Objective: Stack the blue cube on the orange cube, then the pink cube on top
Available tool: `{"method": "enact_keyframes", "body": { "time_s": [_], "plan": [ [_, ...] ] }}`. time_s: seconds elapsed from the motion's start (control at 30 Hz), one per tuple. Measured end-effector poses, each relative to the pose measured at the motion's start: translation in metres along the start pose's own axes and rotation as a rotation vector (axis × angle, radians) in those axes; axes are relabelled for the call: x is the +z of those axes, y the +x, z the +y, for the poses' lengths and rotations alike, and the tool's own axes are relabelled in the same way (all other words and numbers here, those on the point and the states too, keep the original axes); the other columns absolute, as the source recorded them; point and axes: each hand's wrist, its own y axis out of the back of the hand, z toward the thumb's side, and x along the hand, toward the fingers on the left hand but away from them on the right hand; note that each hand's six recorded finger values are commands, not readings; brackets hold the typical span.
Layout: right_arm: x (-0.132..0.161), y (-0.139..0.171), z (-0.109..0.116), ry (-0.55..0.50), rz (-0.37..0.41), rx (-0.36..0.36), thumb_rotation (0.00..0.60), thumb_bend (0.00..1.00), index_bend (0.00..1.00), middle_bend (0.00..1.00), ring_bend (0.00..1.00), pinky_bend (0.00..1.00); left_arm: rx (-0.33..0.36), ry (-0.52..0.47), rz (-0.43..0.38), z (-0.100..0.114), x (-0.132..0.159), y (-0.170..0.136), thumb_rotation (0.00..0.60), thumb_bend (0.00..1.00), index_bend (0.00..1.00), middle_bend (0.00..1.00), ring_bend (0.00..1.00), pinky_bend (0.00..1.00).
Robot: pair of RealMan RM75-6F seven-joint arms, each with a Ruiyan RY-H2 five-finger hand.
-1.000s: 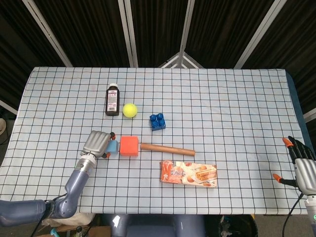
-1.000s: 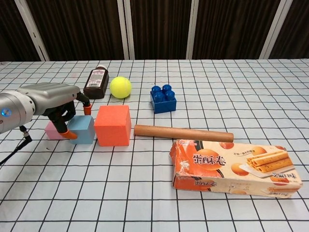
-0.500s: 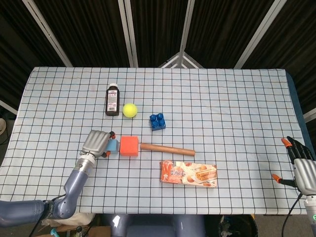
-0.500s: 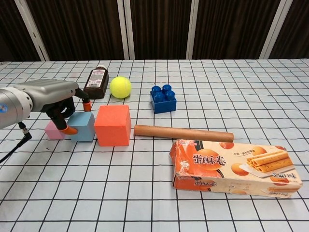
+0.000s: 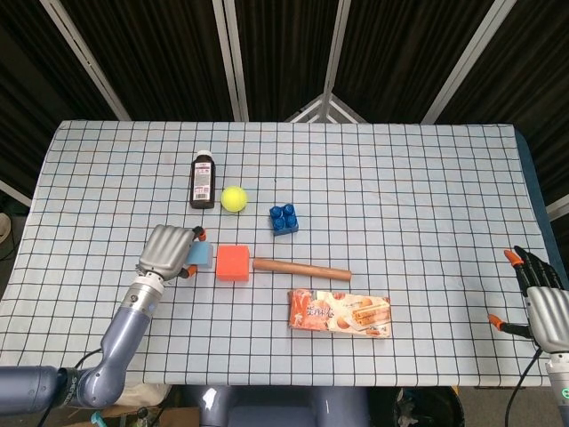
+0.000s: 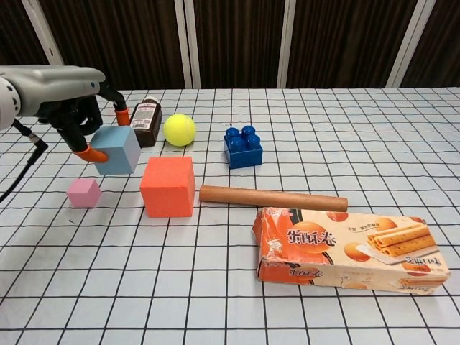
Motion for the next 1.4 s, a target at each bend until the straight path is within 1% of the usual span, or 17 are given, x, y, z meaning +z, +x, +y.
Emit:
{"method": "enact_keyframes", "body": {
  "time_s": [0.13, 0.53, 0.73, 0.93, 1.13, 1.4],
  "plan": [
    [-0.001, 0.000, 0.000, -0.001, -0.004, -0.001, 0.600, 0.13, 0.00, 0.01, 0.03, 0.10, -0.005, 0.030, 0.000, 0.007, 0.013, 0.005, 0.600, 0.29, 0.40, 0.84, 0.80, 0.85],
    [-0.007, 0.000, 0.003, -0.021, -0.012, -0.009, 0.600, 0.13, 0.00, 0.01, 0.03, 0.10, -0.029, 0.043, 0.002, -0.001, 0.051, 0.019, 0.600, 0.29, 0.41, 0.84, 0.81, 0.86],
    [-0.009, 0.001, 0.005, -0.031, -0.011, -0.013, 0.600, 0.13, 0.00, 0.01, 0.03, 0.10, -0.013, 0.048, -0.003, 0.000, 0.066, 0.021, 0.600, 0.29, 0.41, 0.84, 0.81, 0.86],
    [-0.009, 0.001, 0.005, -0.034, -0.007, -0.011, 0.600, 0.13, 0.00, 0.01, 0.03, 0.10, -0.010, 0.051, -0.001, 0.000, 0.072, 0.021, 0.600, 0.29, 0.41, 0.84, 0.81, 0.86],
    [-0.010, 0.000, 0.005, -0.036, -0.011, -0.011, 0.600, 0.13, 0.00, 0.01, 0.03, 0.10, -0.016, 0.060, 0.020, -0.003, 0.068, 0.024, 0.600, 0.29, 0.42, 0.84, 0.81, 0.86],
    [-0.010, 0.000, 0.005, -0.033, -0.013, -0.009, 0.600, 0.13, 0.00, 0.01, 0.03, 0.10, -0.017, 0.065, 0.015, -0.005, 0.069, 0.024, 0.600, 0.29, 0.42, 0.84, 0.81, 0.86]
  ]
}}
